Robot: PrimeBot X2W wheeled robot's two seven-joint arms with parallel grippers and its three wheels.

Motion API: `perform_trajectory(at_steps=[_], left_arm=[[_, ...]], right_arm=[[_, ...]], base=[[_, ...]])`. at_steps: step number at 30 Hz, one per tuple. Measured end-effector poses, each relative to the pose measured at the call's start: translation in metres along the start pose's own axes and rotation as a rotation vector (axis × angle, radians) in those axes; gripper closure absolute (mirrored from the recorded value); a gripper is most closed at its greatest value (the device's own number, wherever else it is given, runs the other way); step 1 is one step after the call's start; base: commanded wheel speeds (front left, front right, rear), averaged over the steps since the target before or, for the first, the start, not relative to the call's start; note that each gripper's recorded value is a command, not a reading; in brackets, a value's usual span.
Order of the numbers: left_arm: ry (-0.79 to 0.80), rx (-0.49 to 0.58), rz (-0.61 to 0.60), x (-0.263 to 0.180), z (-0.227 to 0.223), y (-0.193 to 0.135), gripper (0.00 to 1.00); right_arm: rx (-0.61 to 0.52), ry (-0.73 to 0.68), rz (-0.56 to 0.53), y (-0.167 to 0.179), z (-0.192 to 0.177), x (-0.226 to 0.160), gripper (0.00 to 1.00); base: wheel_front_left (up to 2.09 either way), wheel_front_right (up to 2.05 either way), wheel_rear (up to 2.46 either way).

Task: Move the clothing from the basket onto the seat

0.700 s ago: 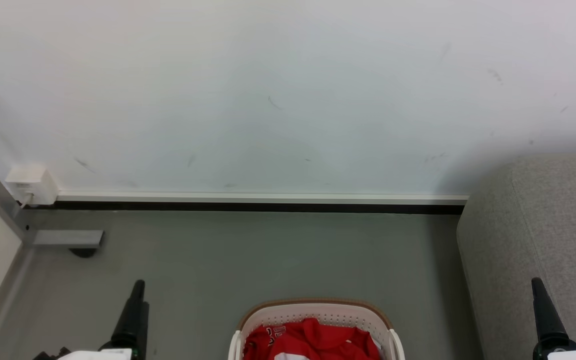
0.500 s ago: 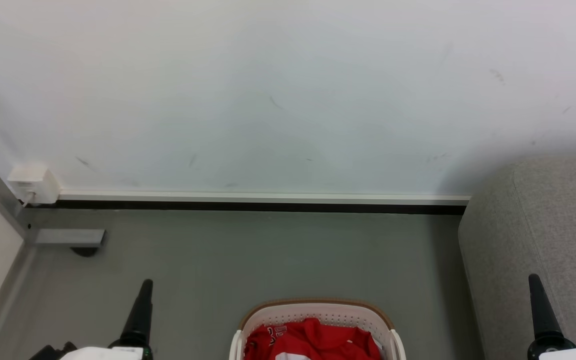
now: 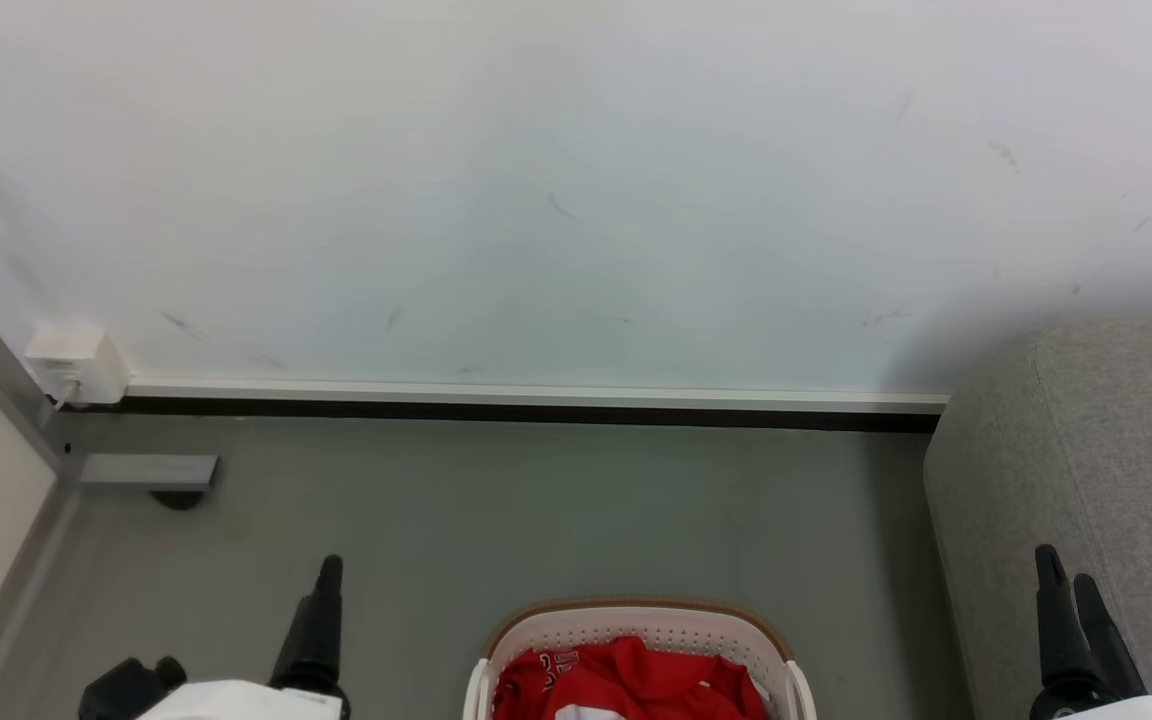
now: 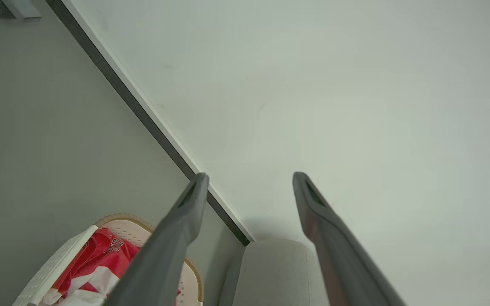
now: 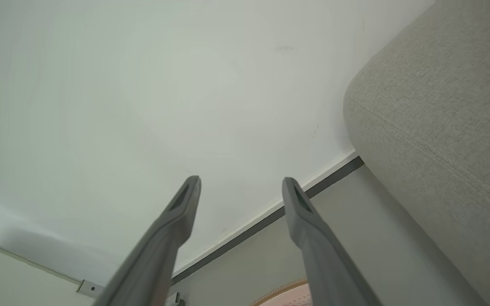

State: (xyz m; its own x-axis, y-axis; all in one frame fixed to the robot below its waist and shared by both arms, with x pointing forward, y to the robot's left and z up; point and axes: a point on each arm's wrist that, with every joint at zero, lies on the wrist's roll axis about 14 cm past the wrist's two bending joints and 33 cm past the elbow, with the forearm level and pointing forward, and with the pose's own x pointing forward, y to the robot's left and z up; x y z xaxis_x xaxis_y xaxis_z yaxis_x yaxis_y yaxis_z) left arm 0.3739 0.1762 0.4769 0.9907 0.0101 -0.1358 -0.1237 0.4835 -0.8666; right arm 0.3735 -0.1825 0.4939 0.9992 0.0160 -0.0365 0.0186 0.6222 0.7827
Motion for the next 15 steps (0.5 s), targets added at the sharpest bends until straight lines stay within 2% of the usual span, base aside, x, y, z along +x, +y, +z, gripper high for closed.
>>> perform_trajectory(at_steps=[15], left_arm=[[-0.029,0.245,-0.017,-0.001,-0.001,-0.011,0.0]], right_arm=[[-0.28,0.015,0.053,0.01,-0.006,0.0,0.0]], base=[[0.0,0.0,0.0]])
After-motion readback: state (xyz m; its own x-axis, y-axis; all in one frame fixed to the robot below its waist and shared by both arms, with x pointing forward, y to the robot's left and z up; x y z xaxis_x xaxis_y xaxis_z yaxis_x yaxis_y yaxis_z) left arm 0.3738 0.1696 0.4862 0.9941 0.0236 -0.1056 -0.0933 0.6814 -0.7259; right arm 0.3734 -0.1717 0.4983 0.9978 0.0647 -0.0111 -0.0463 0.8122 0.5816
